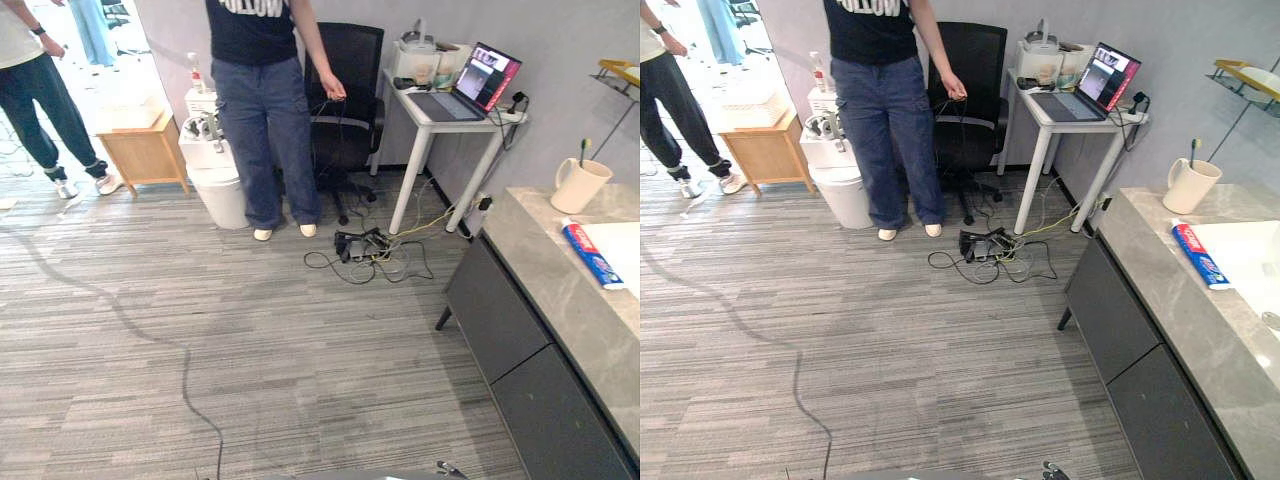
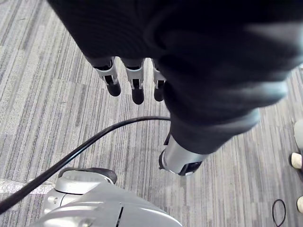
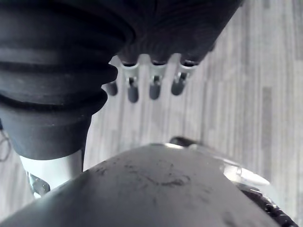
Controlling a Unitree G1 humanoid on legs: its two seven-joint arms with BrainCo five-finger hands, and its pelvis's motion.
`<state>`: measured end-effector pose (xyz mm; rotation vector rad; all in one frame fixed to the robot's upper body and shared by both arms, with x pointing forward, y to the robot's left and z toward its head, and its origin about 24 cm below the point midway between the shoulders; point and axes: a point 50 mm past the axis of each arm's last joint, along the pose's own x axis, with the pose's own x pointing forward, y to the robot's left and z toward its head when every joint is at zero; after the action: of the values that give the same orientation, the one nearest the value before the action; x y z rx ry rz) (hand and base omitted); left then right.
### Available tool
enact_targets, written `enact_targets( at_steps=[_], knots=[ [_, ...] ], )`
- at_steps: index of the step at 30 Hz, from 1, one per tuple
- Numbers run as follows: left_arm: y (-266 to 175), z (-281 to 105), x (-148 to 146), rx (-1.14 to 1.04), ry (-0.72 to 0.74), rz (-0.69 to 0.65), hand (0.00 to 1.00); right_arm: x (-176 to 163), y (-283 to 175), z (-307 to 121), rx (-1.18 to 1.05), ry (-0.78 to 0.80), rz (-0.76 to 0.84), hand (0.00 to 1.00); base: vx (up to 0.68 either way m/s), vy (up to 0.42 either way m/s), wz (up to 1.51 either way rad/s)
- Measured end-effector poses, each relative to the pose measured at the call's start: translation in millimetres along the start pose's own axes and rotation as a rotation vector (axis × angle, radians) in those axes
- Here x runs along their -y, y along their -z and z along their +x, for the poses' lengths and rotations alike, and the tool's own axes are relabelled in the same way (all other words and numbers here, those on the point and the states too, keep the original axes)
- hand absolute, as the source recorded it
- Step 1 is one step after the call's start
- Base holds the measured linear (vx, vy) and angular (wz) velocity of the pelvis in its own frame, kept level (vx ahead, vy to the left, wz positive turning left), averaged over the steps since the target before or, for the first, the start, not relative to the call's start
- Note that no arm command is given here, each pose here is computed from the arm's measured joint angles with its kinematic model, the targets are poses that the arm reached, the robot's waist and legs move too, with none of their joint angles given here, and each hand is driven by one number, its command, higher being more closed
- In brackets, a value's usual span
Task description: Organize washtable
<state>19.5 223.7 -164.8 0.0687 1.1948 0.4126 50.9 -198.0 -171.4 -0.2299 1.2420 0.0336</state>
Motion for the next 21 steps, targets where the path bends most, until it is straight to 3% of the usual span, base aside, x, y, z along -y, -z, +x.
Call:
enact_targets(
  at_steps=[8, 16, 21],
  knots=[
    [2.6, -1.1, 1.9, 0.011, -0.007, -0.034, 0.0, 8.4, 8.5, -1.0, -0.031, 0.067, 0.181, 0.0, 0.04, 0.037, 0.04],
    [0.4, -0.5, 2.2, 0.018, -0.009, -0.034, 0.0, 8.6, 6.0, -0.2, -0.027, 0.075, 0.2, 0.0, -0.04, -0.019, -0.02],
    [-19.2, 2.6, 7.5, 0.082, -0.005, -0.071, 0.0, 14.8, -18.4, 2.4, 0.067, 0.09, 0.189, 0.0, -0.15, -0.064, 0.15]
  ],
)
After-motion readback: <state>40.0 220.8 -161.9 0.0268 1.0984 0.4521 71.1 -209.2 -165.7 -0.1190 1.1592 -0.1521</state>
